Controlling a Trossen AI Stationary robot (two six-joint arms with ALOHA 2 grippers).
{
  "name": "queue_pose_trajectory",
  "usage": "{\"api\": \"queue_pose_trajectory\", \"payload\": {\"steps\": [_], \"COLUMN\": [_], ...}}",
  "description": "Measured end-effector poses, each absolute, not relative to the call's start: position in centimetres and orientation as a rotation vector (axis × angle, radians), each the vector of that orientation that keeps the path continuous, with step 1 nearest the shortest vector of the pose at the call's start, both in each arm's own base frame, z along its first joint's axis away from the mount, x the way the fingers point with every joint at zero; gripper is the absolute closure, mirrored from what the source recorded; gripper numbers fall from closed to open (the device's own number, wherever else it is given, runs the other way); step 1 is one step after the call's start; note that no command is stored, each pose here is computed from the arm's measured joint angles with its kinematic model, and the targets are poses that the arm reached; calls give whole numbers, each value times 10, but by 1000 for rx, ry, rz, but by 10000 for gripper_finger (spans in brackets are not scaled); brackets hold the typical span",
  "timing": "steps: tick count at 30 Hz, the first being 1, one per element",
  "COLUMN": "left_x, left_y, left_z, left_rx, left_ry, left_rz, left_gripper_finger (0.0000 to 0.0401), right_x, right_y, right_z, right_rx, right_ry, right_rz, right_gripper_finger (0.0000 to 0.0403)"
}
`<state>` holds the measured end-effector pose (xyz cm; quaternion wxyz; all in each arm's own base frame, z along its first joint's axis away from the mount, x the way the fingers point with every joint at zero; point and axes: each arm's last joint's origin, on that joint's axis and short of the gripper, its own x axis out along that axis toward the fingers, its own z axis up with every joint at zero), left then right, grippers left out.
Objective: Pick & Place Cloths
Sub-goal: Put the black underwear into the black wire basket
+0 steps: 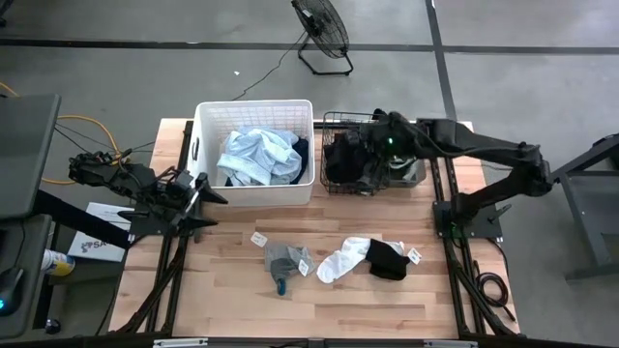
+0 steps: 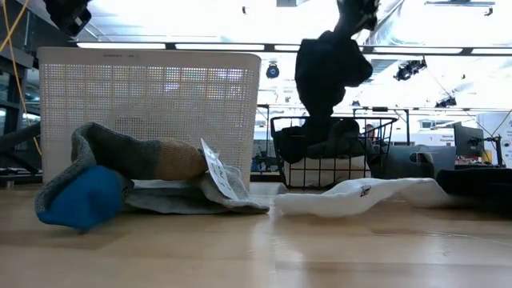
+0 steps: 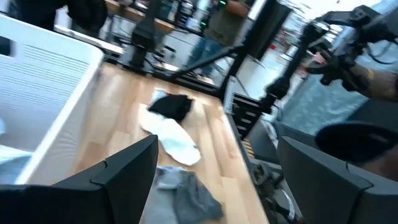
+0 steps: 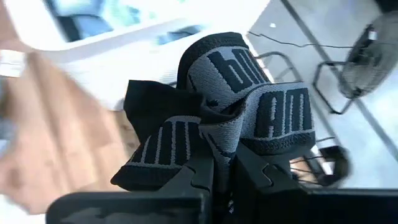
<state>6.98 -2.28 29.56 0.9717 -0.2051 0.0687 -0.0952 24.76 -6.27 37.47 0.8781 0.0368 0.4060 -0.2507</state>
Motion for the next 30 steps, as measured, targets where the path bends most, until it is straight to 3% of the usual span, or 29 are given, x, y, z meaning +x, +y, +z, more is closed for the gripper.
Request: {"api": "queue_pose_trajectory", "payload": {"steps": [5,17,30], "left_x": [70,70,70], "left_y": [-20,-20,-20], "left_z": [296,295,293], "left_rx": [-409,-355,-358], "left_ry": [118,120,135], "left_rz": [-106,-94,-90], "left_gripper_finger": [77,77,77], "right_x": [247,268,291], "right_y": [-94,-143,-189], "right_z": [369,329,261], "right_rx": [48,44,216], "right_ry": [884,1054,1224], "right_rz": [-576,-497,-435], "right_gripper_finger": [385,385,385]}}
